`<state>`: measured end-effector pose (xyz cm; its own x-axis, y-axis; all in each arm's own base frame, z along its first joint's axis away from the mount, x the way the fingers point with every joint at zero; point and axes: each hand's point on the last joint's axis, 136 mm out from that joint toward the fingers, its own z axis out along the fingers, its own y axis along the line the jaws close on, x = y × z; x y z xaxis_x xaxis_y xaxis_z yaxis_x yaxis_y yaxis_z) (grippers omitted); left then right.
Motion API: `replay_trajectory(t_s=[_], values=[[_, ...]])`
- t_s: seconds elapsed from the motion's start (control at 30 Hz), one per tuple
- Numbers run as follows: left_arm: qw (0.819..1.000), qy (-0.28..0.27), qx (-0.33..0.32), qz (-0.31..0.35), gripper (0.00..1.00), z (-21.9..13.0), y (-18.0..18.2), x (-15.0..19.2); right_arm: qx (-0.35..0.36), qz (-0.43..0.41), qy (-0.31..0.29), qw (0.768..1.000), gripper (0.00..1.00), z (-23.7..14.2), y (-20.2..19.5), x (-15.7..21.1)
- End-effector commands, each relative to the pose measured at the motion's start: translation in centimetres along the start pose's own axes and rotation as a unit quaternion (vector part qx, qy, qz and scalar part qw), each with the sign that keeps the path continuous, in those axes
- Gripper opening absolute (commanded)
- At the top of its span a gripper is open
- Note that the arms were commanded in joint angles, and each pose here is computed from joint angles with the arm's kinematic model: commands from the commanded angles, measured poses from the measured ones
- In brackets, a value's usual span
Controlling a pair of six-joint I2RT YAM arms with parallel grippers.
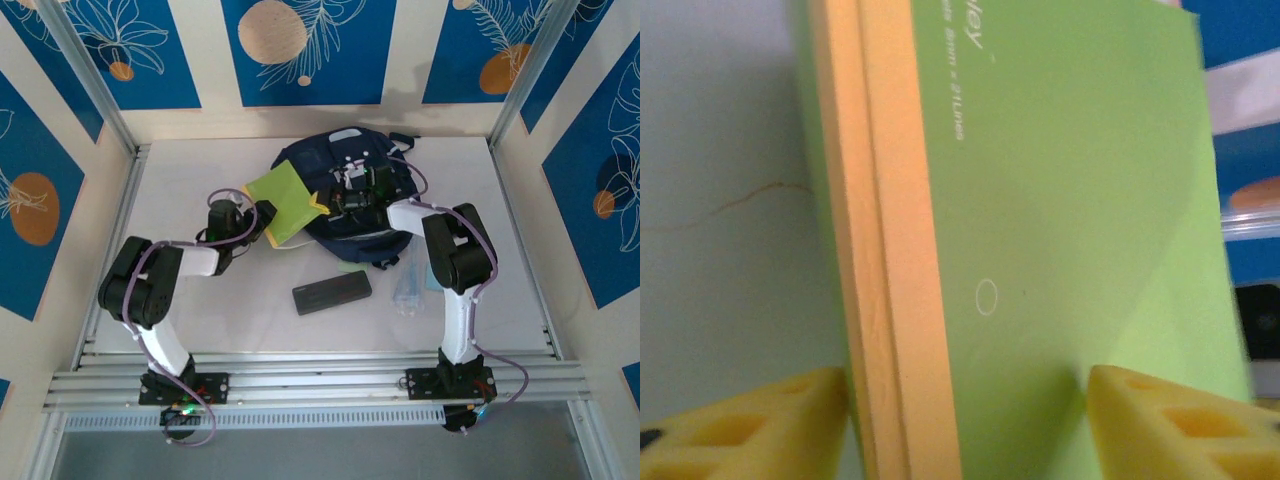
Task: Pack the student bag
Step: Pass the book.
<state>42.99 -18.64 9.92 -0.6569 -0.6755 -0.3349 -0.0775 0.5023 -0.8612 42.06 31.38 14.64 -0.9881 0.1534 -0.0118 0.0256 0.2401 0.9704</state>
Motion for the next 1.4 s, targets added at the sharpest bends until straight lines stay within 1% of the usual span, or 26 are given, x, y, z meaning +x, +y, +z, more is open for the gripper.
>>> replay_trajectory(t_s=[0.0, 0.03, 0.1, 0.13, 0.17, 0.2, 0.23, 0.3, 0.33, 0.43, 0.5, 0.6, 0.73, 0.83, 1.0, 1.1, 1.17, 1.2, 1.33, 1.37], values=[[0.999, -0.002, 0.042, 0.013, 0.45, 0.3, -2.5, -0.4, -0.014, -0.01, 0.002, 1.0, 0.0, -0.7, 1.7, 0.5], [0.999, -0.004, 0.043, 0.013, 0.38, 0.2, -2.7, -0.5, -0.013, -0.011, -0.002, 1.0, 0.0, -0.8, 1.7, 0.4], [0.999, -0.005, 0.042, 0.013, 0.29, -0.1, -3.0, -0.6, -0.008, -0.009, -0.008, 1.0, 0.02, -0.9, 1.5, 0.3], [0.999, -0.005, 0.041, 0.014, 0.25, -0.3, -3.1, -0.6, -0.004, -0.009, -0.014, 1.0, 0.09, -1.1, 1.6, 0.3], [0.999, -0.004, 0.039, 0.015, 0.22, -0.5, -3.3, -0.7, 0.001, -0.009, -0.02, 1.0, 0.19, -1.2, 1.5, 0.3], [0.999, -0.006, 0.036, 0.018, 0.19, -0.8, -3.5, -0.9, 0.009, -0.01, -0.029, 0.999, 0.41, -1.5, 1.6, 0.4], [0.999, -0.008, 0.033, 0.019, 0.17, -1.2, -3.8, -1.1, 0.021, -0.012, -0.041, 0.999, 0.58, -2.0, 1.7, 0.5], [0.999, -0.019, 0.024, 0.023, 0.11, -2.2, -4.3, -1.9, 0.05, -0.017, -0.061, 0.997, 0.76, -2.8, 1.9, 1.0], [0.999, -0.025, 0.015, 0.029, 0.1, -2.6, -4.6, -2.4, 0.072, -0.017, -0.075, 0.994, 0.82, -3.3, 1.9, 1.4], [0.997, -0.054, -0.006, 0.058, 0.06, -4.4, -6.1, -4.1, 0.126, -0.016, -0.096, 0.987, 0.93, -4.0, 2.0, 3.1], [0.994, -0.08, -0.009, 0.071, 0.03, -5.4, -7.2, -5.3, 0.124, -0.016, -0.099, 0.987, 0.96, -3.6, 2.8, 4.3], [0.99, -0.121, -0.009, 0.072, 0.0, -6.5, -8.3, -6.9, 0.094, 0.009, -0.084, 0.992, 1.0, -1.5, 4.1, 6.2], [0.986, -0.155, 0.007, 0.061, 0.0, -7.4, -9.4, -8.1, 0.052, 0.039, -0.066, 0.996, 1.0, 2.1, 5.5, 8.1], [0.985, -0.167, 0.015, 0.047, 0.0, -8.0, -9.8, -8.3, 0.036, 0.041, -0.081, 0.995, 1.0, 4.1, 6.2, 8.5], [0.983, -0.179, 0.033, 0.002, 0.0, -8.9, -9.1, -7.8, -0.022, 0.061, -0.091, 0.994, 0.97, 6.9, 7.2, 8.2], [0.982, -0.181, 0.048, -0.021, 0.0, -9.2, -8.8, -7.4, -0.039, 0.067, -0.111, 0.991, 0.93, 7.9, 7.0, 7.5], [0.982, -0.178, 0.052, -0.029, 0.0, -9.4, -8.7, -7.1, -0.049, 0.061, -0.137, 0.987, 0.82, 7.8, 6.9, 6.4], [0.982, -0.177, 0.054, -0.031, 0.0, -9.6, -8.7, -6.9, -0.055, 0.059, -0.15, 0.985, 0.73, 7.7, 6.8, 5.9], [0.984, -0.168, 0.054, -0.037, 0.0, -10.0, -8.4, -6.2, -0.078, 0.036, -0.163, 0.983, 0.15, 6.7, 7.8, 4.4], [0.984, -0.163, 0.053, -0.037, 0.0, -10.0, -8.3, -5.9, -0.081, 0.031, -0.165, 0.982, 0.05, 6.3, 8.1, 4.1]])
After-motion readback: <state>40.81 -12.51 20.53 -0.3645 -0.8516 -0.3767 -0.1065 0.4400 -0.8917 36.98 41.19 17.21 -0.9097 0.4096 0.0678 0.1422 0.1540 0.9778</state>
